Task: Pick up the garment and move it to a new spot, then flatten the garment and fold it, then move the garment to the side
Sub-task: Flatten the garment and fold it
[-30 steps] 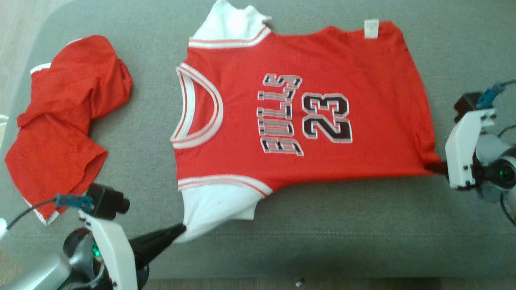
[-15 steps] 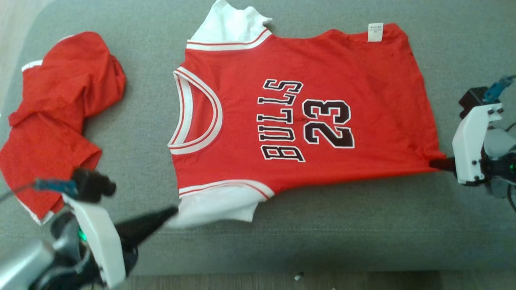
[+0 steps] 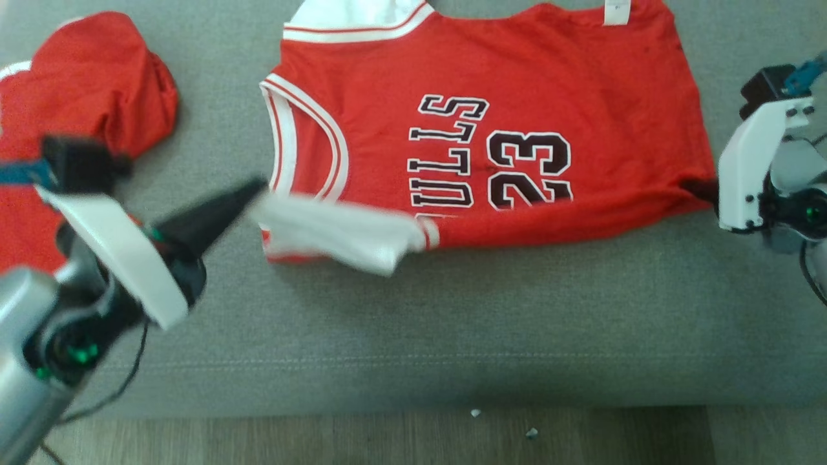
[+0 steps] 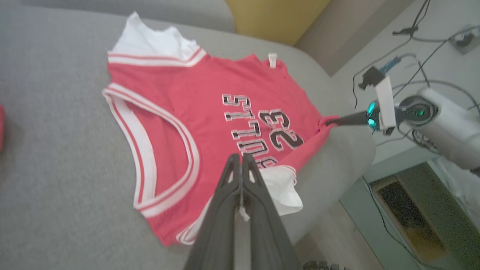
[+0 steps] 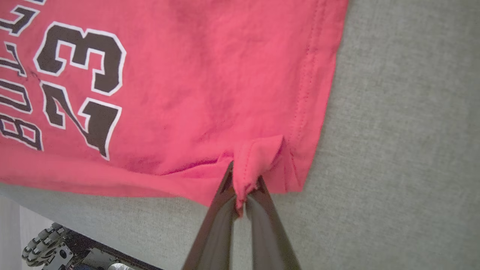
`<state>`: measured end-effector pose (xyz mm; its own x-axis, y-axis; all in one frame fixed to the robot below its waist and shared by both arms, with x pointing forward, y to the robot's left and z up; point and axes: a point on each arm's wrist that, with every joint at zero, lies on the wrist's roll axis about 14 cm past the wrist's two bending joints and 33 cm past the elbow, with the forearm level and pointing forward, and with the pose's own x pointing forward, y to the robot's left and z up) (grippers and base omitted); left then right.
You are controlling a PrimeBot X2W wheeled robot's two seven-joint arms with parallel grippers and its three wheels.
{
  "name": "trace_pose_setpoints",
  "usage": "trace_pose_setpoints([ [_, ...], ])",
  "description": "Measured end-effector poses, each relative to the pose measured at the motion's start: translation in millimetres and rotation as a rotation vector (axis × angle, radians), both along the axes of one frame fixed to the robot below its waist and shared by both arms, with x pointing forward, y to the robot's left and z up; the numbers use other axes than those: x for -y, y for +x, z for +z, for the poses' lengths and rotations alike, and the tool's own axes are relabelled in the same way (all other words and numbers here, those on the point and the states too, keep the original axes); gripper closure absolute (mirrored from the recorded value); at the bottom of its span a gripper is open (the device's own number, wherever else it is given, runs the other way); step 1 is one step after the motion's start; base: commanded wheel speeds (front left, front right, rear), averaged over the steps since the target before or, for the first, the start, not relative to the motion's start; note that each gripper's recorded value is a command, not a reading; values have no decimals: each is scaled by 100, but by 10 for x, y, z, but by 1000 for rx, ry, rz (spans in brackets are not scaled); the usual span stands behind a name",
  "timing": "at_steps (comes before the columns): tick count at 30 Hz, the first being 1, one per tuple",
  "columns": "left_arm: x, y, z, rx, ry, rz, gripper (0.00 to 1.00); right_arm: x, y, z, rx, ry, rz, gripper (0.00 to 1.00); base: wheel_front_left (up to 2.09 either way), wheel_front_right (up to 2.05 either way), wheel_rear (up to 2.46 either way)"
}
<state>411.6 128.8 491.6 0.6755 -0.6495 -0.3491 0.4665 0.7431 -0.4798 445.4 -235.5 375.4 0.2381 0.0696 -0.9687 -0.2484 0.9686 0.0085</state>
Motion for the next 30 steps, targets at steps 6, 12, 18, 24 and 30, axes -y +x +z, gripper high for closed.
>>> trace_pose_setpoints([
  [6, 1, 391, 98, 47, -52, 60, 100, -48, 112, -99, 23, 8, -10, 100, 0, 0, 0],
  [12, -8, 597, -24, 52, -20, 84, 100, -51, 198, -153, 53, 15, -21, 100, 0, 0, 0],
  [18, 12, 841, -181, 49, 10, 125, 100, -100, 320, -199, 91, 32, -24, 100, 0, 0, 0],
  [24, -32, 1084, -417, 40, 69, 218, 0, -177, 485, -210, 174, 68, -42, 0, 0, 0, 0],
  [30, -184, 1320, -248, 175, 41, 399, 0, -169, 614, -89, 270, 113, -94, 0, 0, 0, 0],
])
